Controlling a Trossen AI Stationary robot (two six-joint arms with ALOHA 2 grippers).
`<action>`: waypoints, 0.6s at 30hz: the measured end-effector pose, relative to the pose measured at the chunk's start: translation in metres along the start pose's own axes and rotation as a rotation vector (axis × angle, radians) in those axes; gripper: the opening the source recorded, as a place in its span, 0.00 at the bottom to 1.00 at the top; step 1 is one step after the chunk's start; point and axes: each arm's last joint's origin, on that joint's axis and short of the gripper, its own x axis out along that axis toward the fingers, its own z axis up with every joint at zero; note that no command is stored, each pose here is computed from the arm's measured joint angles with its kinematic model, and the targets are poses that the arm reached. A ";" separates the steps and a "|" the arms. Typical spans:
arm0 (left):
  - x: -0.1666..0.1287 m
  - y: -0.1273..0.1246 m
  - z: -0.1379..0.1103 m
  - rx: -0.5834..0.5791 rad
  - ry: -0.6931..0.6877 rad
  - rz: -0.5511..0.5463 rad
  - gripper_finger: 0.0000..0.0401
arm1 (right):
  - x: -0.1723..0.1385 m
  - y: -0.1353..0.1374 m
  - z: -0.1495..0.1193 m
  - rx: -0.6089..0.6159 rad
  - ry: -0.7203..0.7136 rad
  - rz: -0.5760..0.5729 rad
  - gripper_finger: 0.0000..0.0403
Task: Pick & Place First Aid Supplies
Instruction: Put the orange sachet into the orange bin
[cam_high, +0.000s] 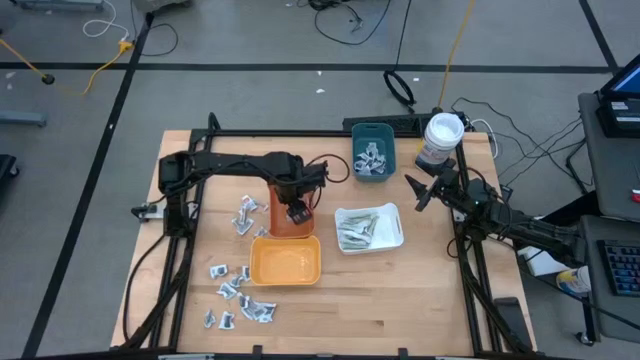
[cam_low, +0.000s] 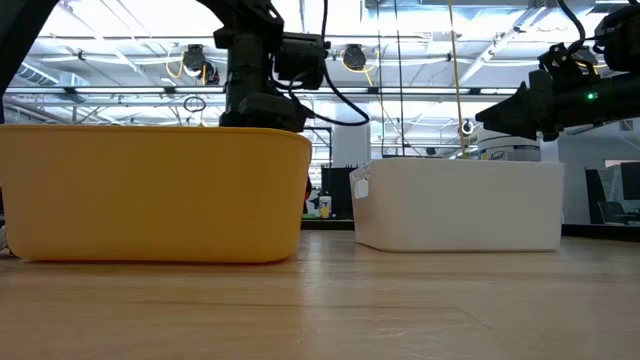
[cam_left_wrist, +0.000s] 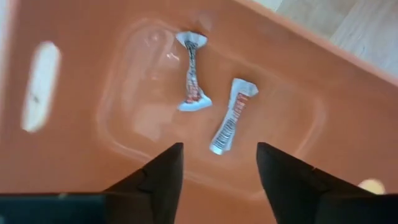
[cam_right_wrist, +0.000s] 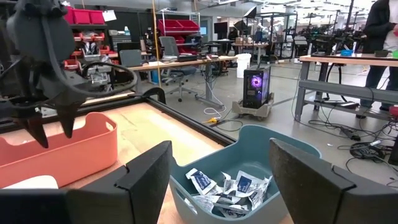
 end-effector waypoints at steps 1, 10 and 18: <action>-0.003 0.002 -0.001 0.023 -0.003 0.000 0.54 | 0.000 0.000 0.000 0.000 0.000 -0.001 0.65; -0.023 0.015 -0.010 0.269 -0.028 0.005 0.63 | 0.000 0.000 0.000 0.000 0.000 0.000 0.65; -0.020 0.031 -0.050 0.323 -0.164 -0.008 0.64 | 0.000 0.000 0.000 0.000 0.000 0.000 0.65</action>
